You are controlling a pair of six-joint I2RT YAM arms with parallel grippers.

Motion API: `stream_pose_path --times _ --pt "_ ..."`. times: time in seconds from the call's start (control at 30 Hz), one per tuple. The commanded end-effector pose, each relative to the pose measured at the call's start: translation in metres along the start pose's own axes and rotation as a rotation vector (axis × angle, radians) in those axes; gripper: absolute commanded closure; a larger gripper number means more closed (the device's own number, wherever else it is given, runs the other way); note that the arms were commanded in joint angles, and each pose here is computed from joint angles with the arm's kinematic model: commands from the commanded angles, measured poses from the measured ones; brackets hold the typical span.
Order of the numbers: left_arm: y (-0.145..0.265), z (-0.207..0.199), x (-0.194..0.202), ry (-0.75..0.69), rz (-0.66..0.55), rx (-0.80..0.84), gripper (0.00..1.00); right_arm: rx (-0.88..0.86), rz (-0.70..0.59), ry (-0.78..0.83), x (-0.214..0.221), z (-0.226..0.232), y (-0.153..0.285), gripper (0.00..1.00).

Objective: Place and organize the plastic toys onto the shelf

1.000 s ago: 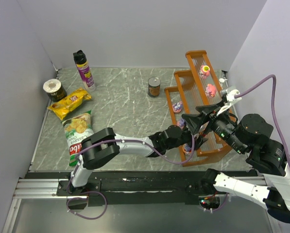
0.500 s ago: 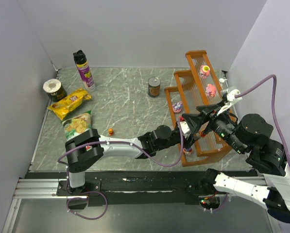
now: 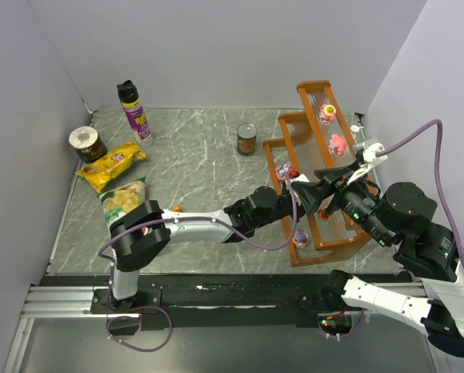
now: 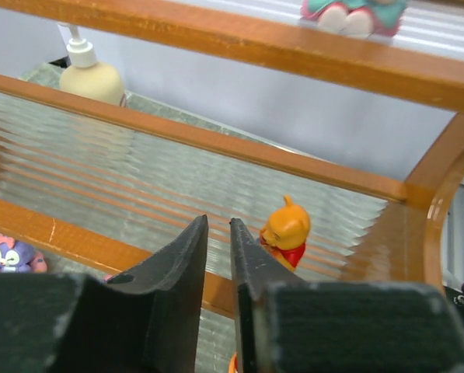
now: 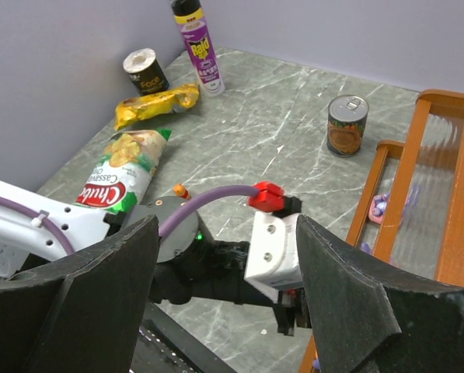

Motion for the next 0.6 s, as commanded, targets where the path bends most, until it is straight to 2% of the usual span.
stream_pose_path --times 0.0,0.33,0.57 --pt "-0.012 -0.002 -0.007 0.023 -0.014 0.031 0.77 0.011 -0.028 -0.012 -0.005 -0.001 0.001 0.23" --pt "-0.018 -0.005 0.013 0.028 0.042 0.068 0.82 0.015 -0.023 -0.009 -0.003 -0.002 0.0 0.22" --pt "-0.016 -0.009 0.012 0.032 0.037 0.099 0.83 0.016 -0.023 -0.012 -0.003 -0.002 0.0 0.22"
Point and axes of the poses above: each gripper's point midway between its finger pads, its own y axis back along the fingers, its own z axis along the line the jaws close on, x = y × z, the point moved 4 cm from there along y, back along the fingers, and after that the axes turned 5 degrees about y, right-handed, at the moved point
